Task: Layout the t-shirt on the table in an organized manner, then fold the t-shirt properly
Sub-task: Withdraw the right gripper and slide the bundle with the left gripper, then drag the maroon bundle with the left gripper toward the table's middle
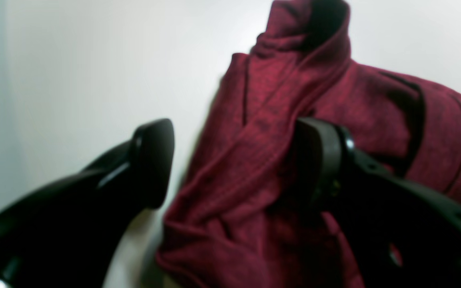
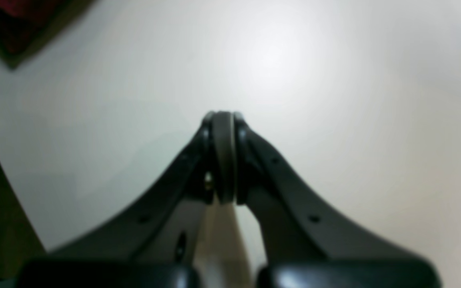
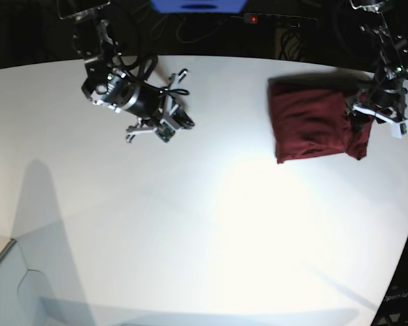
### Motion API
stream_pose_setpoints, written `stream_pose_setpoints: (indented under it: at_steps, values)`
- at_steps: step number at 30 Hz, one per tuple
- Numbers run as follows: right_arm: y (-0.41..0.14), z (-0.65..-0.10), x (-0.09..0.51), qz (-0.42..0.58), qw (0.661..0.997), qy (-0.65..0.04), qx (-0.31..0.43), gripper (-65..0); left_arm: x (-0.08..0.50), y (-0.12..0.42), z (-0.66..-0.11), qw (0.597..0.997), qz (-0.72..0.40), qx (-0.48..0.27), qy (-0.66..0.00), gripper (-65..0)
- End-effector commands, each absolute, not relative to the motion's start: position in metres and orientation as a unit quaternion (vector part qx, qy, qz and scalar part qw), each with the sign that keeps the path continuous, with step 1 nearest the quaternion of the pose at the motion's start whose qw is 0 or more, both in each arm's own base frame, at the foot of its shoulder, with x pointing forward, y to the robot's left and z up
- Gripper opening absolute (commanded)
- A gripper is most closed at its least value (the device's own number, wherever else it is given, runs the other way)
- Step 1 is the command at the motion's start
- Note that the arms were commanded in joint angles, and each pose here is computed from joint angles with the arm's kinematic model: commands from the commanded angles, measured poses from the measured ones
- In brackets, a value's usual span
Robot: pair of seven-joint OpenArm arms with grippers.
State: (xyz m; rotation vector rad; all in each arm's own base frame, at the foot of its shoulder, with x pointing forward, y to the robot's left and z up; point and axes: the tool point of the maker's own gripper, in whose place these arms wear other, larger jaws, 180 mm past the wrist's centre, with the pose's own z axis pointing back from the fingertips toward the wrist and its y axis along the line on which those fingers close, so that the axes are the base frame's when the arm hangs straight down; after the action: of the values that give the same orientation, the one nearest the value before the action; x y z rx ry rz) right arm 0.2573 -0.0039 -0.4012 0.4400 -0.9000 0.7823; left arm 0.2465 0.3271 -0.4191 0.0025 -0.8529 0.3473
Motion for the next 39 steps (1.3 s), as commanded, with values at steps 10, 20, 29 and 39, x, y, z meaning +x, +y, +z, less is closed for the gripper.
stream_pose_setpoints:
  at_steps: [10, 20, 29, 39]
  values:
    - [-0.04, -0.38, 0.288, 0.338, 0.803, -0.46, 0.171, -65.0, 0.253, 0.318, -0.451, 0.926, 0.121, 0.024, -0.357, -36.1]
    - [-0.12, -0.349, 0.313, 0.266, 0.814, -0.509, 0.087, -65.0, 0.308, 0.275, -0.45, 0.934, 0.02, 0.021, -0.357, -65.0]
    - [-0.23, -0.339, 0.3, 0.168, 0.841, -0.514, -0.017, -65.0, 0.388, 0.148, -0.388, 0.846, -0.257, -0.085, -0.46, -64.9]
    - [-0.31, -0.34, 0.258, 0.08, 0.861, -0.494, -0.09, -65.0, 0.421, 0.023, -0.343, 0.731, -0.485, -0.075, -0.474, -64.9]
